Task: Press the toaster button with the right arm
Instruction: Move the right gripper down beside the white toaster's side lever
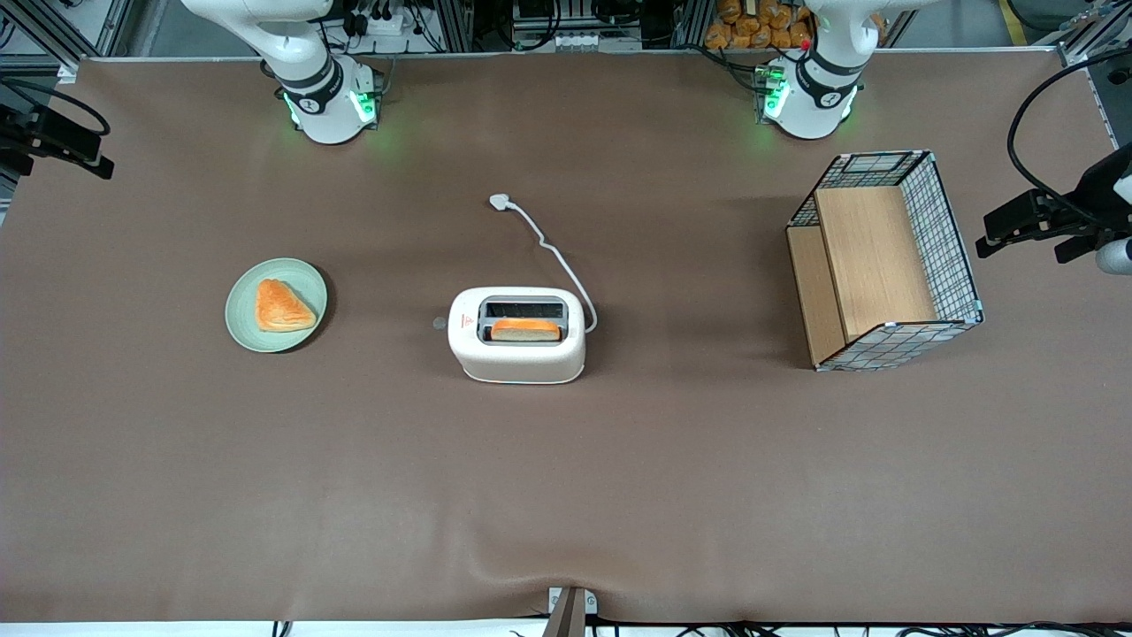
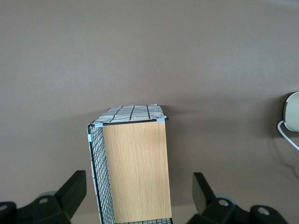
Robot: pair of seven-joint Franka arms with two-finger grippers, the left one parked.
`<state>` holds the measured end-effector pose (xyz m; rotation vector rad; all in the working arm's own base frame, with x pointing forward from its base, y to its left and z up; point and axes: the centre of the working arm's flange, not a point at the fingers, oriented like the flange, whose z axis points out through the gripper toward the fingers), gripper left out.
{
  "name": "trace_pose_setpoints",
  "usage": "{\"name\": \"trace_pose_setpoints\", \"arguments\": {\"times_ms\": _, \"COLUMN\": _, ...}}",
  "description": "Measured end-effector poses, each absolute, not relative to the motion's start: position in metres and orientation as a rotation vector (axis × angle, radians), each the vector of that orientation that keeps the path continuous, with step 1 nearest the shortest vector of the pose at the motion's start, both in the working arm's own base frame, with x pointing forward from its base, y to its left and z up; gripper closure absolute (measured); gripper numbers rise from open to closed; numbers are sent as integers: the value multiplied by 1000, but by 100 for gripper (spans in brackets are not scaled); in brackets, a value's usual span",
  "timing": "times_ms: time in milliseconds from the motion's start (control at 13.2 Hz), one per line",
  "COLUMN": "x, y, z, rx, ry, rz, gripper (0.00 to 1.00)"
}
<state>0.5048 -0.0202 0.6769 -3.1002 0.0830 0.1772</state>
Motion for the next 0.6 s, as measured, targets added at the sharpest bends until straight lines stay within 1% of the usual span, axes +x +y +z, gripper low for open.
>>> {"name": "trace_pose_setpoints", "arguments": {"times_ms": 151, "x": 504, "y": 2, "z": 668, "rx": -3072, "ry": 17, "rz": 220, "gripper": 0}}
{"name": "trace_pose_setpoints", "arguments": {"times_ms": 377, "x": 500, "y": 60, "z": 643, "rx": -3026, "ry": -125, "rz": 322, "gripper": 0}}
{"name": "trace_pose_setpoints", "arguments": {"times_ms": 604, "x": 496, "y": 99, "z": 615, "rx": -2940, "ry": -85, "rz": 396, "gripper": 0}}
